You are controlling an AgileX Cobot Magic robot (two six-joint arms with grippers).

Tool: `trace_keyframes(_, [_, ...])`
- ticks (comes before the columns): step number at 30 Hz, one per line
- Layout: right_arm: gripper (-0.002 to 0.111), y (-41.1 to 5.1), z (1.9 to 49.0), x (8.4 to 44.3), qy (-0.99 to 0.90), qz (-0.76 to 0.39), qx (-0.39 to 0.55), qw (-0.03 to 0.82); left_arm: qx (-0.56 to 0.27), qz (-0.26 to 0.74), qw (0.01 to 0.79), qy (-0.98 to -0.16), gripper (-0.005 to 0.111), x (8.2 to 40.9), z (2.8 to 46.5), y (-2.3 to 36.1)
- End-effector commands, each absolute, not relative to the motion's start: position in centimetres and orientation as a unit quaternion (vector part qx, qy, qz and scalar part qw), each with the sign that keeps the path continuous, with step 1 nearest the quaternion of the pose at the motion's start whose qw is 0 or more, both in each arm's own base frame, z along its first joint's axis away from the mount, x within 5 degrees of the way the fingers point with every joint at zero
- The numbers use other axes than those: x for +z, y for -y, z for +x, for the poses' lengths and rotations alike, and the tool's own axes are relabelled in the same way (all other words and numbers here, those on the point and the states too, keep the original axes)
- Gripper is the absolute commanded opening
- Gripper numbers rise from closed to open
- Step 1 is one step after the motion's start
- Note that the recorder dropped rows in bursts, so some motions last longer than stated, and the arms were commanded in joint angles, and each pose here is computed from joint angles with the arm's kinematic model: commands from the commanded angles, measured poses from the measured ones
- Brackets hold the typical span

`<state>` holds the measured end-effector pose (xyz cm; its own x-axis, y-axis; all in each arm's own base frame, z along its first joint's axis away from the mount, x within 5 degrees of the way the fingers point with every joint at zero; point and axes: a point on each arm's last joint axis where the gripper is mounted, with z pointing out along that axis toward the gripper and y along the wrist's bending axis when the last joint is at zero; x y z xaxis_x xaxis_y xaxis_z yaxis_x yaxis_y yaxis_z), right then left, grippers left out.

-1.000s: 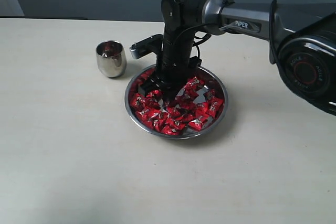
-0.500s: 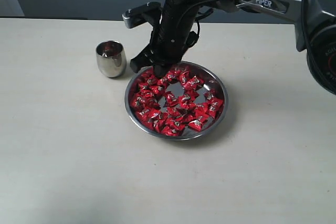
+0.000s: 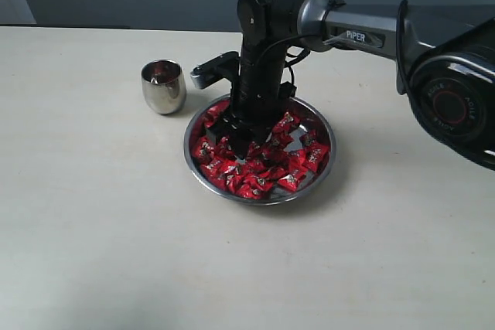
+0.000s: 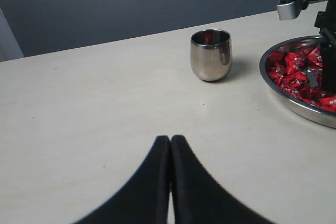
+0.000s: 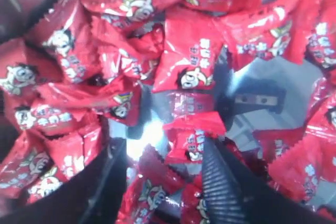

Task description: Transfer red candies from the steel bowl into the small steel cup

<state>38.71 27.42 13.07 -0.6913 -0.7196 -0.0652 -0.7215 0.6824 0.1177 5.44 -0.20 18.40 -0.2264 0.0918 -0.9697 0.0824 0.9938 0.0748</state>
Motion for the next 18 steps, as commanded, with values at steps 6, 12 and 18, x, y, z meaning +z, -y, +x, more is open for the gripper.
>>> trace_keyframes(6, [-0.001, -27.2, 38.9, 13.3, -0.915, -0.398, 0.058, 0.014, 0.0, 0.054, 0.625, -0.779, 0.0, 18.5, 5.4, 0.2])
trace_keyframes(12, [-0.001, -27.3, 39.2, 16.9, -0.912, -0.397, 0.068, 0.081, 0.0, 0.054, 0.625, -0.779, 0.0, 18.5, 5.4, 0.2])
trace_keyframes(18, [-0.001, -27.2, 39.0, 18.2, -0.911, -0.397, 0.07, 0.088, 0.0, 0.054, 0.625, -0.779, 0.0, 18.5, 5.4, 0.2])
